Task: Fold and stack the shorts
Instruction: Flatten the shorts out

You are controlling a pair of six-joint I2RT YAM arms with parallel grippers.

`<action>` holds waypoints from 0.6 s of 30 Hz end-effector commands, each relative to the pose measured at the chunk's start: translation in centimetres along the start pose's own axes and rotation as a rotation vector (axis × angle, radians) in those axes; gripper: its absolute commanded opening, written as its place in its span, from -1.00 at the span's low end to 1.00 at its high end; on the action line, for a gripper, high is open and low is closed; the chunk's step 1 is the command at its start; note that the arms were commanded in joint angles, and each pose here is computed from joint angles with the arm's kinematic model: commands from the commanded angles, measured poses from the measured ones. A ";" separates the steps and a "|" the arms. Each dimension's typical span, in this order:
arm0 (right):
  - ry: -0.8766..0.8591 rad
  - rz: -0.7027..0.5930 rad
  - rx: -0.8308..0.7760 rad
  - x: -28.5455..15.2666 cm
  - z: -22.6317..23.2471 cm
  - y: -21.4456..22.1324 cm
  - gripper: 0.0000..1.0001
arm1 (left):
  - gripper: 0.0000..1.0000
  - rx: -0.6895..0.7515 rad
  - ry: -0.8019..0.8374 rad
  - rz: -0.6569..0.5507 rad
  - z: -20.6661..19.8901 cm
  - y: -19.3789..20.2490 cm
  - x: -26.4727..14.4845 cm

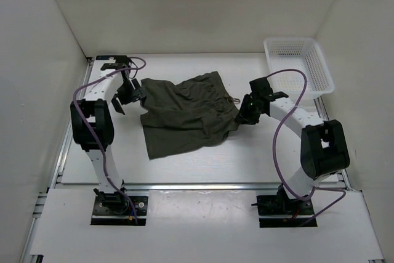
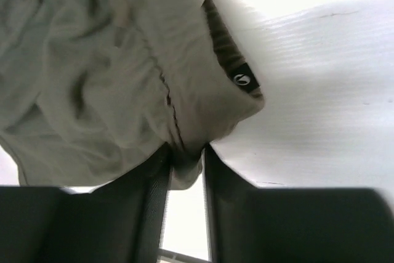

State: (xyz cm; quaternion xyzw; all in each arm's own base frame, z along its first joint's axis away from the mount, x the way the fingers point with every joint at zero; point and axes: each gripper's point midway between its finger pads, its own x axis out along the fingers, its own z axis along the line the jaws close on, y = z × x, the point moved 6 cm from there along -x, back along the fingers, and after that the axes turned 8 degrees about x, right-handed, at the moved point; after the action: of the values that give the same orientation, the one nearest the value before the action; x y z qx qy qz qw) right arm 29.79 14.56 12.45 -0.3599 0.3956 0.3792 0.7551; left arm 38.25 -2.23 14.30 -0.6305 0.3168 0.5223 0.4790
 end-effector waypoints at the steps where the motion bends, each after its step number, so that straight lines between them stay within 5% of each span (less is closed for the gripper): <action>1: 0.015 -0.051 -0.031 -1.0 0.4 -1.0 -0.11 | 0.94 0.027 0.055 -0.207 0.0 -0.1 -8.8; 5: 0.025 -0.054 -0.040 -1.1 -0.1 -0.6 0.02 | 0.80 0.079 0.159 -0.194 0.0 5.3 -11.7; 7: 0.042 -0.022 -0.036 -0.8 -0.9 0.2 0.02 | 0.48 0.071 0.244 -0.107 -0.1 9.6 -10.5; 9: 0.021 -0.006 -0.036 -1.0 -0.8 0.5 0.20 | 0.40 0.040 0.273 0.029 0.1 14.4 -7.7; 15: 0.017 0.024 -0.015 -1.4 -2.0 1.9 0.86 | 0.96 -0.065 0.366 0.156 0.2 21.2 -3.6; 18: -0.003 0.044 0.004 -1.1 -2.2 2.2 0.70 | 0.96 -0.054 0.381 0.163 -0.3 21.5 -3.4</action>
State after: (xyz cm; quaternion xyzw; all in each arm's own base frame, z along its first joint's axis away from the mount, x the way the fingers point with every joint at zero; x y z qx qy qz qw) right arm 26.99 13.27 11.18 -0.3638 0.4177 0.3893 0.7360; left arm 15.91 -8.36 10.02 -0.6462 0.4424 0.5049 0.3630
